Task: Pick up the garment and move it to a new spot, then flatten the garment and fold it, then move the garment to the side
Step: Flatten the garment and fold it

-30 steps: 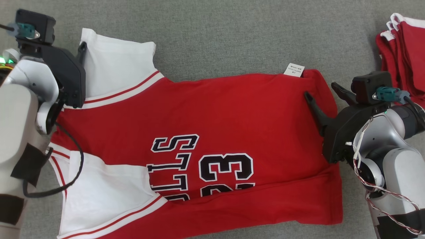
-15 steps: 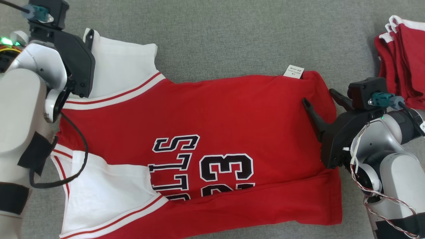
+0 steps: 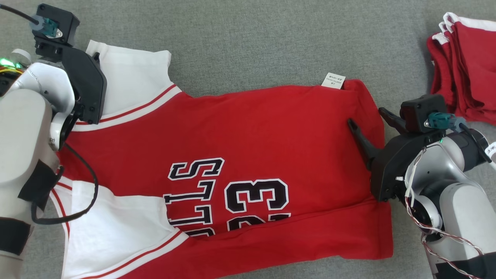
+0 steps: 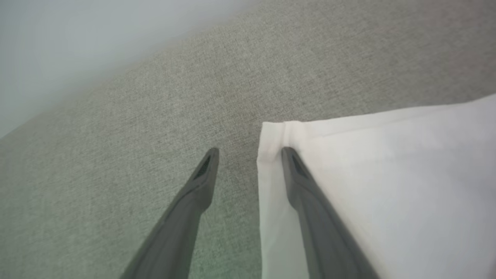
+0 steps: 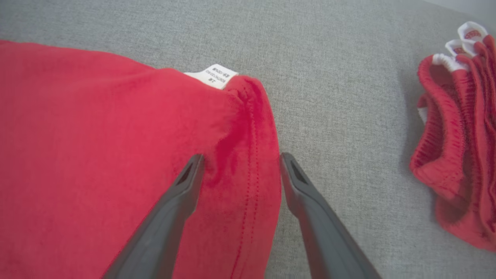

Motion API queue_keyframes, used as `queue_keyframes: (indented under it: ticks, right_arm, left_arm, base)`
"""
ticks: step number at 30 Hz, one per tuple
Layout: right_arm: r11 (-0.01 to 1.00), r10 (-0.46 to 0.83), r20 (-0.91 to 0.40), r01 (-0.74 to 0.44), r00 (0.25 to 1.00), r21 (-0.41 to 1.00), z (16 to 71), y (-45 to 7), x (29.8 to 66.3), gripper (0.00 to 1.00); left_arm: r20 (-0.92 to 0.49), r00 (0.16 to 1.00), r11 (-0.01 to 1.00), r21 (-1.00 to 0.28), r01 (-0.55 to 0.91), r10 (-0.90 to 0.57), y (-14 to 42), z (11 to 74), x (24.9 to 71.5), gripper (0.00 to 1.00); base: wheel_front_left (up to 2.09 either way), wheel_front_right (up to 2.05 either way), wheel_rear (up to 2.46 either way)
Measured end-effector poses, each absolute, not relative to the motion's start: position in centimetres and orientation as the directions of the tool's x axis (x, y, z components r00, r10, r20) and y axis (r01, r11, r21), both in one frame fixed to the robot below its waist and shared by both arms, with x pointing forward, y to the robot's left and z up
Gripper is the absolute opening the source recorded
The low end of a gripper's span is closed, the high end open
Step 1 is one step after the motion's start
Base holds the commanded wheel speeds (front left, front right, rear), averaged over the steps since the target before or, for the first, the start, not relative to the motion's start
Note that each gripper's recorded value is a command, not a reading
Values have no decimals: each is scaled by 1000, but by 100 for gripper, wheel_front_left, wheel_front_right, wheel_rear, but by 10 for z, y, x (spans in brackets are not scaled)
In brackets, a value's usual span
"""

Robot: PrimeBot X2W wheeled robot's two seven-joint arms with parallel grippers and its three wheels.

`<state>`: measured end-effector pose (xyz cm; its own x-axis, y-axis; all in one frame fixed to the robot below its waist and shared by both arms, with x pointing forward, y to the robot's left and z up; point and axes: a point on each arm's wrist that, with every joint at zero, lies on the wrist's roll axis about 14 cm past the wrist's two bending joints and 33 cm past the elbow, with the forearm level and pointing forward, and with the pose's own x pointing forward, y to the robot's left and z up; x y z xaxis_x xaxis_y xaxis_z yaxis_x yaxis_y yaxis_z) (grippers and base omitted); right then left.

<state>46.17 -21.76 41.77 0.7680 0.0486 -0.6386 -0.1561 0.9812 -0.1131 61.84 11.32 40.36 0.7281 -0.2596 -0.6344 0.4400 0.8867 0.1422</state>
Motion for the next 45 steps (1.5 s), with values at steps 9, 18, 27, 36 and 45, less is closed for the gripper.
queue_keyframes:
  ticks: [9, 18, 27, 36, 45]
  right_arm:
    - [981, 42, -650, -153, 759, -116, 414, -219, 457, 100]
    - [981, 40, -665, -154, 746, -114, 408, -219, 455, 100]
    - [981, -46, -668, -93, 743, -171, 418, -236, 475, 100]
    - [972, -76, -627, -82, 775, -219, 436, -234, 495, 100]
    - [972, -55, -668, -114, 742, -206, 429, -226, 504, 47]
  left_arm:
    - [-667, 696, 882, 126, 455, -264, 108, 395, 620, 73]
    - [-693, 660, 882, 73, 465, -291, 101, 384, 618, 0]
    - [-648, 697, 899, 43, 436, -307, 117, 393, 626, 0]
    - [-626, 708, 895, 33, 444, -328, 121, 404, 628, 0]
    - [-619, 710, 894, 29, 448, -336, 118, 408, 627, 0]
  base:
    - [0, 0, 0]
    - [0, 0, 0]
    - [0, 0, 0]
    - [0, 0, 0]
    - [0, 0, 0]
